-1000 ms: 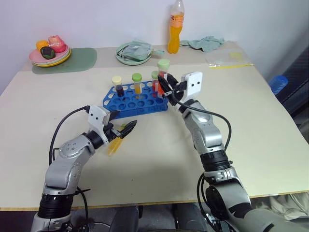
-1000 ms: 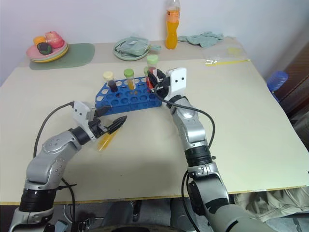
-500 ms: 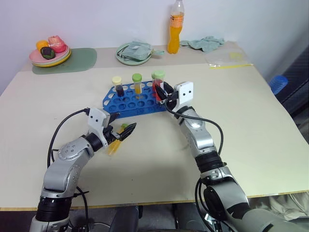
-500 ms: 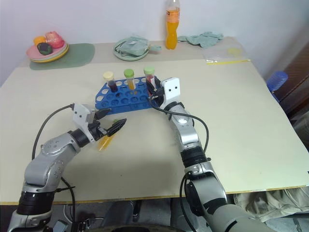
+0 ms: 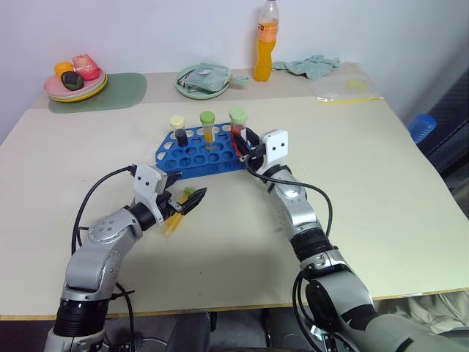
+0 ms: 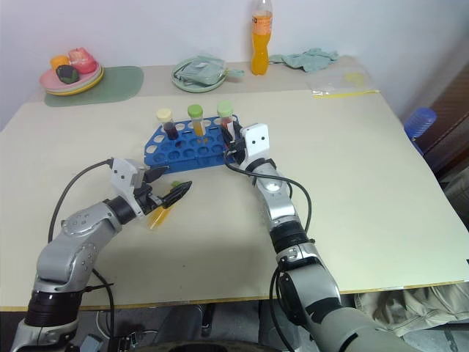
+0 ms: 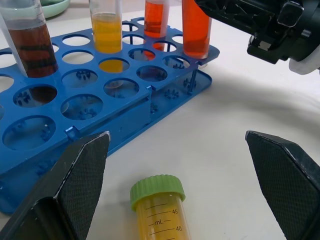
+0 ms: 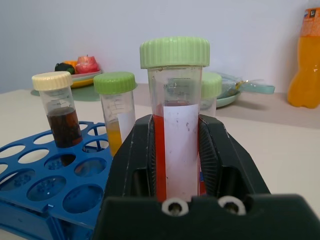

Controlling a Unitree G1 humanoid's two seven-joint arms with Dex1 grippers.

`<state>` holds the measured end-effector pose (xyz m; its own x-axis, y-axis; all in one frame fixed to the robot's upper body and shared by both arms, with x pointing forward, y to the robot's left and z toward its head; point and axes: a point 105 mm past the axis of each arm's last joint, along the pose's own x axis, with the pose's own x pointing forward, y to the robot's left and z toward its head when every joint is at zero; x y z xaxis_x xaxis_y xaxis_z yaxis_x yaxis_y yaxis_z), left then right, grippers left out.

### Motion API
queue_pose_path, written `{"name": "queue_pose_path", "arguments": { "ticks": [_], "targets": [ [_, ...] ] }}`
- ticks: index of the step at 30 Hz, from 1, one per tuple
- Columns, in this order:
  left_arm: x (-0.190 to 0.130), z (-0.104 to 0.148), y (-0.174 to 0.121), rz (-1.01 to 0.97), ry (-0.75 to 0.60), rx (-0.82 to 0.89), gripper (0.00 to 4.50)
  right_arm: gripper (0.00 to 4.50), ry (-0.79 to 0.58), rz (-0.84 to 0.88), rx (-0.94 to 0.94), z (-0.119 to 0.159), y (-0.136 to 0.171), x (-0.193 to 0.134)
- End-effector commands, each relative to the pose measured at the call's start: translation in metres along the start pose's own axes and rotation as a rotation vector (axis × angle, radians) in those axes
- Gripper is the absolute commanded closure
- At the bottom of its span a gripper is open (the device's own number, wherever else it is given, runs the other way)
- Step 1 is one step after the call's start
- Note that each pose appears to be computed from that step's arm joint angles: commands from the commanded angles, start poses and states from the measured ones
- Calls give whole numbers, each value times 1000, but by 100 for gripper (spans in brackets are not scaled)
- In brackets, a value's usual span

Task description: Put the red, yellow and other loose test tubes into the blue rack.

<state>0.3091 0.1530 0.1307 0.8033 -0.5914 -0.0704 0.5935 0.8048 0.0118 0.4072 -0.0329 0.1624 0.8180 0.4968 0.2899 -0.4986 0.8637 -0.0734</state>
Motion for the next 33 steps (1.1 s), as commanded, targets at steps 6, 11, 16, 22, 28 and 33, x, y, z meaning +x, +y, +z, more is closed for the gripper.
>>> {"name": "queue_pose_path", "arguments": {
  "ticks": [6,11,16,22,28,33],
  "targets": [
    [-5,26,3,27,-63,31,0,31,-160,12,-33,44,0,0],
    [-12,46,5,43,-74,49,0,31,-207,41,-61,69,-7,-18],
    [-20,55,11,58,-26,12,0,31,-153,120,-94,81,-15,-38],
    [-29,53,51,265,153,79,0,31,52,331,-200,67,-13,-73],
    [-30,51,78,402,467,-56,0,31,130,388,-225,65,-17,-93],
    [-22,46,50,248,639,-31,0,31,169,453,-249,60,-9,-102]
  ]
}}
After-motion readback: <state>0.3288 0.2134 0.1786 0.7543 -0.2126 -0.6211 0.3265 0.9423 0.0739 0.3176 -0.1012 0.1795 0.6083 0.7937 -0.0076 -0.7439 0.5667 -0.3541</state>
